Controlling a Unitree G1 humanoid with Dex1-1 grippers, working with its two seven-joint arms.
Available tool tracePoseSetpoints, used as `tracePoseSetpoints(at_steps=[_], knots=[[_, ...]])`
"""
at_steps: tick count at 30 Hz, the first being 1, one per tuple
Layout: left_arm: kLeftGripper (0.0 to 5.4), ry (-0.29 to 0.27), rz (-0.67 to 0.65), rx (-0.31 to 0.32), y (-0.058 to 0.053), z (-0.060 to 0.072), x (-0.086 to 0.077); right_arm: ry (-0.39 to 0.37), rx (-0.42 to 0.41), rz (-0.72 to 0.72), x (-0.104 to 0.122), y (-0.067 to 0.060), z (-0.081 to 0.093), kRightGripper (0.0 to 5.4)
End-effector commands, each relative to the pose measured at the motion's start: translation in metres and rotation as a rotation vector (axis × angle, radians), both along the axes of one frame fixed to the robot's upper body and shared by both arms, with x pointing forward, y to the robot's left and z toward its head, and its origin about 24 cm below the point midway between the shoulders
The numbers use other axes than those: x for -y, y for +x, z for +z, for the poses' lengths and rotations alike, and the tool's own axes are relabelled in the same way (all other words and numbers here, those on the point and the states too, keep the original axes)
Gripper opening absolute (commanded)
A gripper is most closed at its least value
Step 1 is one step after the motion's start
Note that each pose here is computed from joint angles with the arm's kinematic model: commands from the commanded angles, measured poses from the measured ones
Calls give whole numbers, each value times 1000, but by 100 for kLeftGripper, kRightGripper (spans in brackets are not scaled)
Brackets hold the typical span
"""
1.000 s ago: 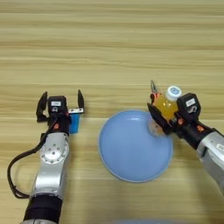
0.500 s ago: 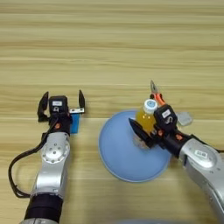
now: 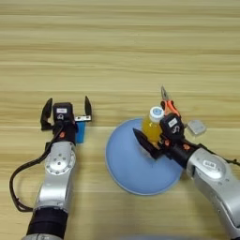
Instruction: Move the objects on the table
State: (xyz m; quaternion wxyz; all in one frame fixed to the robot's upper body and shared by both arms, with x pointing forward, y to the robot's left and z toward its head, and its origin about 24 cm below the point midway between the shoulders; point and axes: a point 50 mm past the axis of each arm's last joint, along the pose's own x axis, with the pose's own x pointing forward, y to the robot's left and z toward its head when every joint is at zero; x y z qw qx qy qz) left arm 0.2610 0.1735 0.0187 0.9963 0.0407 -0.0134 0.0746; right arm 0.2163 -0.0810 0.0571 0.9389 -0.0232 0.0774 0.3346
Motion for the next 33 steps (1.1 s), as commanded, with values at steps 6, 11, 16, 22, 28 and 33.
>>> tracePoseSetpoints(at_steps=[6, 11, 16, 22, 28, 33], knots=[[540, 11, -3, 8, 2, 2, 2, 0, 47, 0, 1, 0, 6, 505], [540, 11, -3, 8, 2, 2, 2, 11, 84, -13, 2, 1, 13, 540], [540, 12, -3, 7, 2, 2, 2, 30, 120, -19, 4, 1, 25, 540], [540, 12, -3, 7, 2, 2, 2, 48, 157, -20, 5, -4, 38, 540], [540, 12, -4, 6, 2, 1, 2, 66, 192, -29, 10, -7, 52, 540], [540, 13, -4, 6, 2, 1, 2, 101, 238, -47, 14, -9, 67, 540]])
